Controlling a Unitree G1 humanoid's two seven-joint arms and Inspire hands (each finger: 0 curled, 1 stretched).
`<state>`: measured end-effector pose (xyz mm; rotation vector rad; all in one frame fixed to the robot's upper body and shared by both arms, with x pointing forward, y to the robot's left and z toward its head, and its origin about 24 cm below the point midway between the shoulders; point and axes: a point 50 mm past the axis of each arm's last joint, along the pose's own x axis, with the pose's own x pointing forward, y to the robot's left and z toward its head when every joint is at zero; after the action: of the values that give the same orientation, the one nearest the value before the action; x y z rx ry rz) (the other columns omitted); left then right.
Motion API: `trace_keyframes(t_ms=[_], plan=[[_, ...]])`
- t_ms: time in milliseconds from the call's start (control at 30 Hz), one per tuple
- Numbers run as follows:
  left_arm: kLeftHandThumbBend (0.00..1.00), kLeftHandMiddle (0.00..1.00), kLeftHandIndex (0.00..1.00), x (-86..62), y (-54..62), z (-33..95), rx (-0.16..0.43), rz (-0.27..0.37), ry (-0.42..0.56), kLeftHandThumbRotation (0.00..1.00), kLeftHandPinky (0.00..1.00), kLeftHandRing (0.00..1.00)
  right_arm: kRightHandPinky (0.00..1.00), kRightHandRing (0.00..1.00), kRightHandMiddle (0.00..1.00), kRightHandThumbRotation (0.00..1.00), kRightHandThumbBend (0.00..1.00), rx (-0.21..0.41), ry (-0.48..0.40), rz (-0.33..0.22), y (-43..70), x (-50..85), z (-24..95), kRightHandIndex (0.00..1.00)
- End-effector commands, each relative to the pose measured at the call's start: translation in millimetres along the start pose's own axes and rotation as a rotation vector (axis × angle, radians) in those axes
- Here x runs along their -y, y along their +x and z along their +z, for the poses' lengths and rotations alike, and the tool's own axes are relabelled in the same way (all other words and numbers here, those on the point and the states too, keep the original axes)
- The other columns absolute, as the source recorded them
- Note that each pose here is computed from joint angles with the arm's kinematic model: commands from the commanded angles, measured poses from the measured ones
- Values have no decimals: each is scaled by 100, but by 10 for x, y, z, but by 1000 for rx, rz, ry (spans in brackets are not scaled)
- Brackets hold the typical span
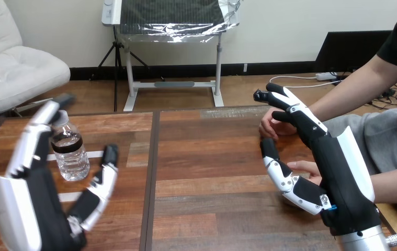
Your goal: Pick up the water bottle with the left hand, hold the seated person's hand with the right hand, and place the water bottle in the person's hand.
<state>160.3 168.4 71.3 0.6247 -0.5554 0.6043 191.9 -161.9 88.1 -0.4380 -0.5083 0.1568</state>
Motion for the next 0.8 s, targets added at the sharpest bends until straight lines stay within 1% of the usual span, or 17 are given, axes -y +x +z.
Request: trace_keyframes(t_ms=[0,133,267,333,467,767], plan=[[60,85,85,43,204,-90,-11,35,15,7,78,83,83,88,92,0,12,74,-8,-25,133,37,85,82],[61,88,88,57,258,-185,-48,20,33,14,81,86,83,88,92,0,12,75,-12,-24,136,38,84,82],[63,89,90,81,325,-300,-98,12,49,21,82,87,83,88,92,0,12,76,-16,-24,139,35,82,82],[64,91,92,89,350,-339,-110,11,46,24,83,88,83,88,92,0,12,75,-16,-26,140,34,82,82],[65,92,93,119,417,-435,-147,9,50,27,85,89,83,88,92,0,12,80,-9,-23,143,32,84,82],[68,93,95,183,544,-591,-192,1,73,31,86,90,83,88,92,0,13,75,-21,-27,151,33,87,82]])
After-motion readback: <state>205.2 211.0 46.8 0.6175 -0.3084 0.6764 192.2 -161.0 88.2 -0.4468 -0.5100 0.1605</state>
